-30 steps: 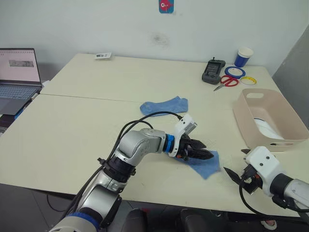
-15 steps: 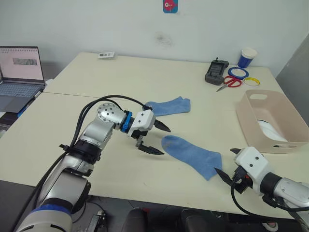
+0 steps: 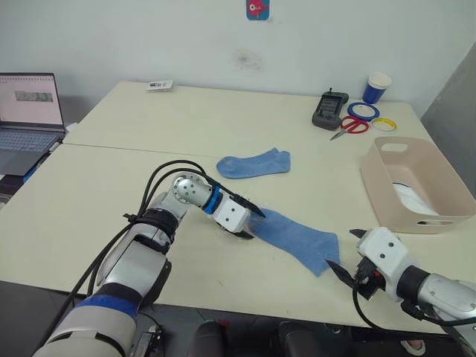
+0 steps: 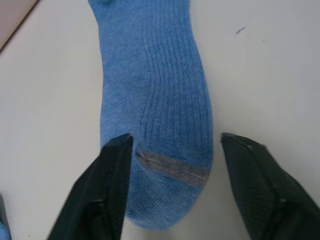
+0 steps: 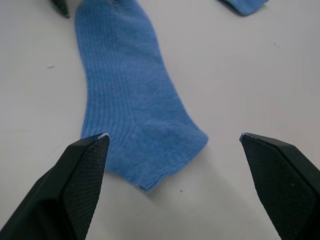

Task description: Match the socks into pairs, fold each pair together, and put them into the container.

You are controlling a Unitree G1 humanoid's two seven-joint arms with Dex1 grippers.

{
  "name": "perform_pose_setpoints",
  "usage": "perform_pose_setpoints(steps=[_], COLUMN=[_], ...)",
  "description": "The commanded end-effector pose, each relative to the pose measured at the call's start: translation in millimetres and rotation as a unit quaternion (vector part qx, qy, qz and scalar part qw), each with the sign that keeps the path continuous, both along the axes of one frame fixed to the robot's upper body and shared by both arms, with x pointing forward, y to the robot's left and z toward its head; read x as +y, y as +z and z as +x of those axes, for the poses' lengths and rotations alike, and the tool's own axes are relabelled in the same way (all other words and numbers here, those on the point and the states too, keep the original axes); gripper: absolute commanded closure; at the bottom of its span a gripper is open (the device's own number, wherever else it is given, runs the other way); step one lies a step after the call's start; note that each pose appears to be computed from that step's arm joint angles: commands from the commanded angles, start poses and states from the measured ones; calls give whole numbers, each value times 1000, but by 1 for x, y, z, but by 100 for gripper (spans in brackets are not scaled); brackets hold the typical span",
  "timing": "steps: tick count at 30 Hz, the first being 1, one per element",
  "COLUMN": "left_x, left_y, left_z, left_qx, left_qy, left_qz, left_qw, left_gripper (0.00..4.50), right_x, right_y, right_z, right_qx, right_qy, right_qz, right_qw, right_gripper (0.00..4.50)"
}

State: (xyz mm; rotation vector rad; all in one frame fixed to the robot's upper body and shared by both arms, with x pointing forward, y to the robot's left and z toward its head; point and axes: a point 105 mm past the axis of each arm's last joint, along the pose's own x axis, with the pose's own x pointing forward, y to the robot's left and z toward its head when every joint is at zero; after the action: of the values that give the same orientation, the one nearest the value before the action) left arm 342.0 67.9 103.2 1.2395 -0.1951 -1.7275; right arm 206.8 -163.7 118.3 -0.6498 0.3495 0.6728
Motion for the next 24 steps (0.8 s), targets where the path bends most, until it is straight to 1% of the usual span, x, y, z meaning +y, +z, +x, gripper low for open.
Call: perform_pose_setpoints(steps=[1,4,6,10,11,13,14,20,22,24], left_x=[-2,-2,-3,-3,-3,-3,-3,-4,-4,-3], left_y=[-1,-2,-3,-3,-3,-2,-1,1,1,2], left_z=[2,1,1,0,0,0,1,0,-1,-3], left_qx=[-11,-10,-10,-3,-1,2,4,9,12,18], left_qy=[-4,-8,-9,-10,-8,-6,-5,-8,-10,-12], left_qz=[8,11,11,11,9,7,5,-1,-2,-4], left_qw=[1000,1000,1000,1000,1000,1000,1000,1000,1000,1000], left_gripper=[285,389,446,446,449,450,450,450,450,450], right_x=[21,27,29,27,26,24,22,21,25,27], right_y=[6,-5,-10,-21,-24,-30,-32,-37,-36,-34], right_z=[-13,-15,-13,3,5,10,12,14,13,13], right_qx=[-27,-21,-23,-31,-29,-27,-26,-22,-21,-23], right_qy=[89,134,149,152,157,161,165,177,185,189], right_qz=[-40,-64,-74,-87,-92,-99,-104,-99,-90,-86], right_qw=[995,989,986,984,983,982,981,979,978,978], right_gripper=[0,0,0,0,18,59,90,303,384,447])
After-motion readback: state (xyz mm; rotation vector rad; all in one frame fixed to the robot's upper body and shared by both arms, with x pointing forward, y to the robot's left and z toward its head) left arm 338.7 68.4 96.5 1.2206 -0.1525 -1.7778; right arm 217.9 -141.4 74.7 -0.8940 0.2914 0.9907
